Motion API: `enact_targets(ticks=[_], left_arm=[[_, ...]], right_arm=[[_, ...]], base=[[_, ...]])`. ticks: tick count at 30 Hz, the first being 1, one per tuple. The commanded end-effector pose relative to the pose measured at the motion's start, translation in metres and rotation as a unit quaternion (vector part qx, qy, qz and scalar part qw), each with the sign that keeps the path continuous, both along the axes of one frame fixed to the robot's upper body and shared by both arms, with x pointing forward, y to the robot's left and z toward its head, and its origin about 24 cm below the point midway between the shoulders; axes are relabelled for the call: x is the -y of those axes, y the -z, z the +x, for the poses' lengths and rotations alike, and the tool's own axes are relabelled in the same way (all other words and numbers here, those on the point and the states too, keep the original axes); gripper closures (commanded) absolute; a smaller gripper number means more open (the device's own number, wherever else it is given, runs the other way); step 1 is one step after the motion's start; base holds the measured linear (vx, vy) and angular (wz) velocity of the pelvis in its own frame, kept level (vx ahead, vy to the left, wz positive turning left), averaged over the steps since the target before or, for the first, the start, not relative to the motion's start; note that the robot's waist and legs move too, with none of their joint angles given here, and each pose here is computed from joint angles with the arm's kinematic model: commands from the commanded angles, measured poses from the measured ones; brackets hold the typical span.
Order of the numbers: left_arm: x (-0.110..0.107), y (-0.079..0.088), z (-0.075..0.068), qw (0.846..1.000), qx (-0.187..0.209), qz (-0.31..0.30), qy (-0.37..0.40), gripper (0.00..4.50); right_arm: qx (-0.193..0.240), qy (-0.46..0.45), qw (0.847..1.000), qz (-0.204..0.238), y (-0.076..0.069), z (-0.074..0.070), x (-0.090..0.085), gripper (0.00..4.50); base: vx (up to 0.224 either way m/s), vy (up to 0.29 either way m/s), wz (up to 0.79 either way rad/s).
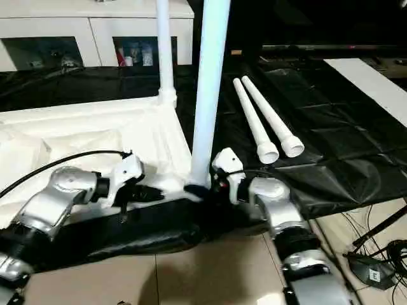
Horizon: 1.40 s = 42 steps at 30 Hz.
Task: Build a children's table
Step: Rotate leg to tighten
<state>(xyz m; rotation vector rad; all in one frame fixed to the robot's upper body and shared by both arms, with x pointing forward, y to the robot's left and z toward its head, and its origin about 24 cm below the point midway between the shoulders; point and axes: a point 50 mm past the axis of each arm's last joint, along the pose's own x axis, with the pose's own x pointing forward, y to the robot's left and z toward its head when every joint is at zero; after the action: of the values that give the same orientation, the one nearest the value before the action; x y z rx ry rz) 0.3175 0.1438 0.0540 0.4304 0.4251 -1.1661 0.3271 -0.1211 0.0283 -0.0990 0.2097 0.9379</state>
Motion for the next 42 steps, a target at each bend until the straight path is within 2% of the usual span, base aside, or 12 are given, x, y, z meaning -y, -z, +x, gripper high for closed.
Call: enact_targets(ticks=[1, 7, 12, 22, 25, 28, 30, 35, 37, 38, 39, 42], left_arm=[[0.003, 0.005, 0.009, 0.998, 0.021, 0.021, -0.049, 4.5], [0.021, 0.002, 0.037, 0.981, 0.064, 0.018, -0.184, 4.5], [0.046, 0.003, 0.045, 0.974, 0.091, 0.008, -0.205, 4.5], [0.053, 0.006, 0.042, 0.983, 0.083, -0.003, -0.167, 4.5], [0.052, 0.007, 0.042, 0.983, 0.082, -0.002, -0.164, 4.5], [0.051, 0.008, 0.043, 0.983, 0.083, -0.003, -0.163, 4.5], [0.051, 0.008, 0.043, 0.983, 0.083, -0.003, -0.163, 4.5], [0.051, 0.002, 0.047, 0.98, 0.101, -0.012, -0.169, 4.5], [0.052, -0.012, 0.055, 0.969, 0.146, -0.04, -0.193, 4.5], [0.051, -0.016, 0.057, 0.966, 0.154, -0.052, -0.202, 4.5], [0.05, -0.025, 0.061, 0.959, 0.158, -0.082, -0.219, 4.06], [0.044, -0.035, 0.065, 0.951, 0.167, -0.105, -0.239, 3.95]], right_arm=[[-0.001, 0.058, 0.998, -0.002, -0.002, 0.008, 0.001, 1.77], [-0.051, 0.23, 0.972, 0.022, 0.013, 0.016, -0.011, 1.78], [-0.104, 0.326, 0.938, 0.05, 0.02, 0.02, -0.02, 1.78], [-0.077, 0.31, 0.946, 0.044, 0.012, 0.024, -0.024, 1.78], [-0.076, 0.304, 0.947, 0.063, 0.009, 0.025, -0.026, 1.08], [-0.056, 0.29, 0.952, 0.073, 0.002, 0.027, -0.029, 1.06], [-0.056, 0.29, 0.952, 0.073, 0.002, 0.027, -0.029, 0.68], [0.016, 0.271, 0.96, 0.069, -0.012, 0.026, -0.025, 0.68], [0.051, 0.265, 0.959, 0.085, -0.02, 0.019, -0.014, 0.68], [0.056, 0.264, 0.959, 0.088, -0.021, 0.017, -0.012, 0.68], [0.059, 0.262, 0.959, 0.085, -0.02, 0.014, -0.008, 0.65], [0.053, 0.264, 0.96, 0.078, -0.016, 0.011, -0.006, 0.65]], base=[[0.0, 0.0, 0.0], [0.0, 0.0, 0.0], [0.0, 0.0, 0.0], [0.0, 0.0, 0.0], [0.0, 0.0, 0.0], [0.0, 0.0, 0.0], [0.0, 0.0, 0.0], [0.0, 0.0, 0.0], [0.0, 0.0, 0.0], [0.0, 0.0, 0.0], [0.0, 0.0, 0.0], [0.0, 0.0, 0.0]])
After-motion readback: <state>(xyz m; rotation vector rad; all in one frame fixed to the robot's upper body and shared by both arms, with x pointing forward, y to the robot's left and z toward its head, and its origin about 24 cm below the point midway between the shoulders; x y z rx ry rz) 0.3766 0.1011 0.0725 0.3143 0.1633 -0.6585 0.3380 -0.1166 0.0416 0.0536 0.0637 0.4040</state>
